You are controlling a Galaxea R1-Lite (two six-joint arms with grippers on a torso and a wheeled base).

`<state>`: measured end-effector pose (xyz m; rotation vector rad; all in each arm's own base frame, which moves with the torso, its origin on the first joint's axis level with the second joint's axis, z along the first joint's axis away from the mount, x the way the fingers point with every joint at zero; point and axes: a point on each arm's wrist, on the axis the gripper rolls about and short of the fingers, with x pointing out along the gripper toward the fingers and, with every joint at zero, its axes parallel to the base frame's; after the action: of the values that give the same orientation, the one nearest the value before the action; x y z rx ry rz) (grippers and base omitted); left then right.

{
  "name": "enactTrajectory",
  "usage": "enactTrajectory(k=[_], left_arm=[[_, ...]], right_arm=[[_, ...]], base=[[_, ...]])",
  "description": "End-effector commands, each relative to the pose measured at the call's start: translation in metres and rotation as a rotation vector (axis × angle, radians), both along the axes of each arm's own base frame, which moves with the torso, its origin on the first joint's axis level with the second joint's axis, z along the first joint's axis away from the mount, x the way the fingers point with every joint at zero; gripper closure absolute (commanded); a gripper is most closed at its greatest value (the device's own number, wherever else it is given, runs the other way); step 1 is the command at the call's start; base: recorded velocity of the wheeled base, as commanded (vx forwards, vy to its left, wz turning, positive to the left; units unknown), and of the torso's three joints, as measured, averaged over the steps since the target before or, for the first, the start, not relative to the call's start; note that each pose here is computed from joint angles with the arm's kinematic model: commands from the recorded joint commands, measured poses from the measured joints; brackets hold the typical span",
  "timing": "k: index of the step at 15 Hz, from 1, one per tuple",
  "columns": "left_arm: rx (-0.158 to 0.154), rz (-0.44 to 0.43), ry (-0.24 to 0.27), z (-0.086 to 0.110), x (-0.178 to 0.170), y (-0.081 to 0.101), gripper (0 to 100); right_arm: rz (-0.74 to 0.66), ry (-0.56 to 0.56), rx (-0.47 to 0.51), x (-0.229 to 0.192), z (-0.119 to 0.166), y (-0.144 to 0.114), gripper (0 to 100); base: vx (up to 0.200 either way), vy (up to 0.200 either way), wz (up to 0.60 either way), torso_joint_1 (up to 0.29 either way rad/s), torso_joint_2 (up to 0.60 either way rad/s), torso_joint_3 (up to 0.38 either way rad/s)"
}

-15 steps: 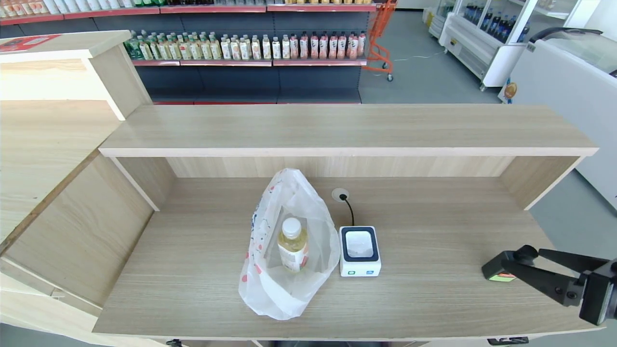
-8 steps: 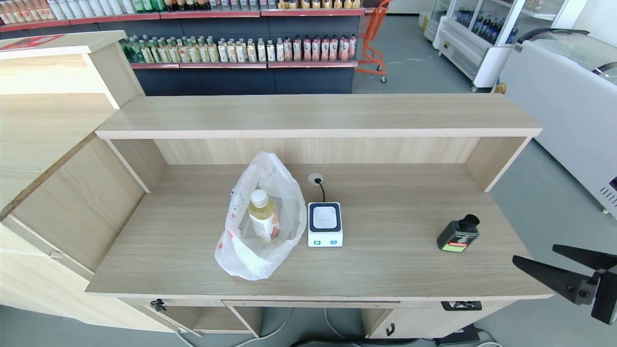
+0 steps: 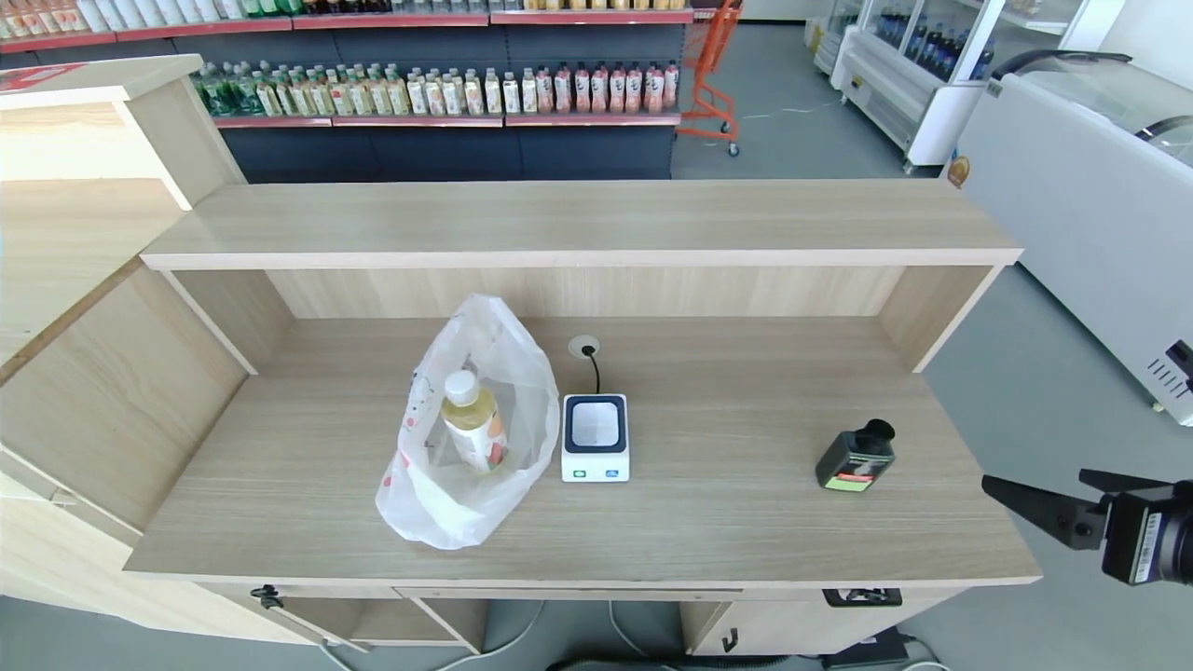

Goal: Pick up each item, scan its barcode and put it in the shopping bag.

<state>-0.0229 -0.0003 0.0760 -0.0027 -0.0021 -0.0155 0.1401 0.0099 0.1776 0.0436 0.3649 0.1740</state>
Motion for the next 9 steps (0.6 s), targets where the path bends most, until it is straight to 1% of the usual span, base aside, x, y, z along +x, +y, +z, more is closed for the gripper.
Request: enactTrajectory(k=[1, 3, 5, 7, 8, 9], left_arm=[[0.000, 0.000, -0.001, 0.000, 0.000, 0.000, 0], [0.000, 0.000, -0.001, 0.000, 0.000, 0.000, 0], [-0.003, 0.000, -0.001, 0.000, 0.000, 0.000, 0], [0.000, 0.000, -0.001, 0.000, 0.000, 0.000, 0], [-0.002, 0.000, -0.001, 0.000, 0.000, 0.000, 0], [-0.003, 0.000, -0.001, 0.000, 0.000, 0.000, 0]], right_arm=[[-0.012, 0.043, -0.010, 0.006, -0.007, 0.000, 0], [-0.007, 0.082, -0.081, 0.005, -0.012, -0.004, 0], [-0.021, 0.101, -0.112, 0.006, -0.014, -0.005, 0], [-0.054, 0.144, -0.167, 0.010, -0.018, -0.008, 0], [-0.089, 0.185, -0.241, 0.015, -0.020, -0.015, 0], [-0.093, 0.214, -0.282, 0.020, -0.024, -0.017, 0]], base=[[0.000, -0.200, 0.00, 0.002, 0.00, 0.007], [0.000, -0.200, 0.00, 0.005, 0.00, 0.002], [0.000, -0.200, 0.00, 0.000, 0.00, 0.002], [0.000, -0.200, 0.00, -0.002, 0.00, 0.005], [0.000, -0.200, 0.00, -0.002, 0.00, 0.002], [0.000, -0.200, 0.00, 0.002, 0.01, 0.002]])
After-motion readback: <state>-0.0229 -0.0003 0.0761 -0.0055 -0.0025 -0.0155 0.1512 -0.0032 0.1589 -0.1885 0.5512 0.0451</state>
